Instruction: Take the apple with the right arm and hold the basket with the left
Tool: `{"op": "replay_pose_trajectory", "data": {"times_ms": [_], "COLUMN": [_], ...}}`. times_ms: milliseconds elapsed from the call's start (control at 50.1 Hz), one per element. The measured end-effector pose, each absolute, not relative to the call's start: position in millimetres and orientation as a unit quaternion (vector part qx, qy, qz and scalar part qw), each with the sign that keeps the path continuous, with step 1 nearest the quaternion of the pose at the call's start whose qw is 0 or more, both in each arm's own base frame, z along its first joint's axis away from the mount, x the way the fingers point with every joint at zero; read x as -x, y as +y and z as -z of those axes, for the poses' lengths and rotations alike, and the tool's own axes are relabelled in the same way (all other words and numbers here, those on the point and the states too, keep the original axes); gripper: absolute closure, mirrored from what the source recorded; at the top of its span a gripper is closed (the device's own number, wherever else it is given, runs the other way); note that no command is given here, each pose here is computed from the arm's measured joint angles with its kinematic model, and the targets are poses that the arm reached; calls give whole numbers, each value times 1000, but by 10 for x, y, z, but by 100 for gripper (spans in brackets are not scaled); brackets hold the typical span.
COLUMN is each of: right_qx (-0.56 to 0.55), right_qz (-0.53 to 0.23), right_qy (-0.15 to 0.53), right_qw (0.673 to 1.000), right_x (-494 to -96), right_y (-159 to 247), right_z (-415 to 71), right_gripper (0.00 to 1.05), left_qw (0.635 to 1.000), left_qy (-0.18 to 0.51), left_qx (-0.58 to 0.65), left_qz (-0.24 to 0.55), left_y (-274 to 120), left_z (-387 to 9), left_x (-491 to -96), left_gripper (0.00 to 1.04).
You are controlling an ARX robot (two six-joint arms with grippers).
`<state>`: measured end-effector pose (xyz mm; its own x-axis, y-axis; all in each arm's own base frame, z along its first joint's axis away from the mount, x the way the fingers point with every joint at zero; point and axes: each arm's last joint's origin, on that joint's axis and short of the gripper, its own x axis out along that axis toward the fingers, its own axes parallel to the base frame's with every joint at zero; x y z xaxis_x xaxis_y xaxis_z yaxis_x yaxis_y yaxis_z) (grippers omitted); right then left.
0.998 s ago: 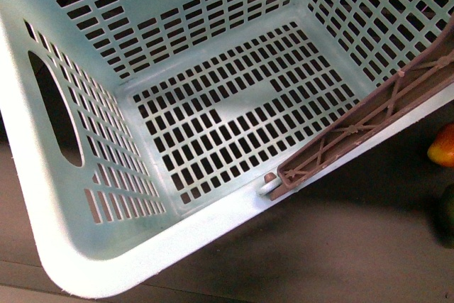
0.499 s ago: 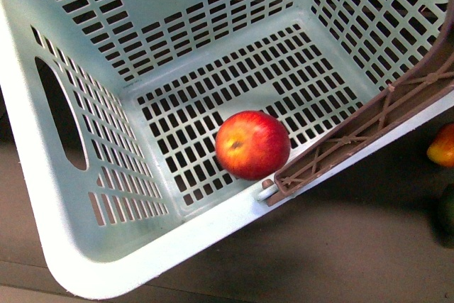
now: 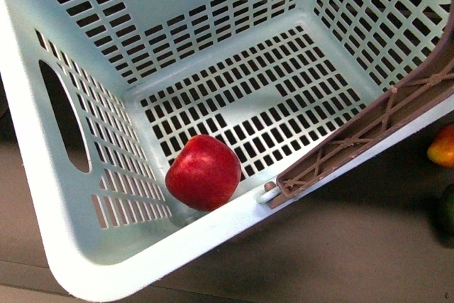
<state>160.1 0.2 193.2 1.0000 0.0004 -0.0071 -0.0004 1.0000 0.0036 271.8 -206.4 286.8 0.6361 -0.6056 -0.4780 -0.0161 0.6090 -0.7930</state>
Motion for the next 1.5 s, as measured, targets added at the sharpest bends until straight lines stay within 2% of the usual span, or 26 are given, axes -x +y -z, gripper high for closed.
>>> {"op": "replay_pose_trajectory", "data": {"times_ms": [719, 1497], "right_qx": [-2, -2], "right_qz": [0, 0], "right_qy": [-3, -9], "right_qw": [1000, 1000], "right_x": [-1277, -1102], "right_y": [1, 1], "right_z": [-1704, -1722], "right_gripper": [103, 103], "left_qw": [809, 810], "left_qy": [387, 386], "left_qx": [403, 403], "left_qz": [183, 182], "left_y": [-2067, -2066], "left_z": [-2868, -2868], "left_x": [-2716, -2716], "left_gripper": [87, 87]}}
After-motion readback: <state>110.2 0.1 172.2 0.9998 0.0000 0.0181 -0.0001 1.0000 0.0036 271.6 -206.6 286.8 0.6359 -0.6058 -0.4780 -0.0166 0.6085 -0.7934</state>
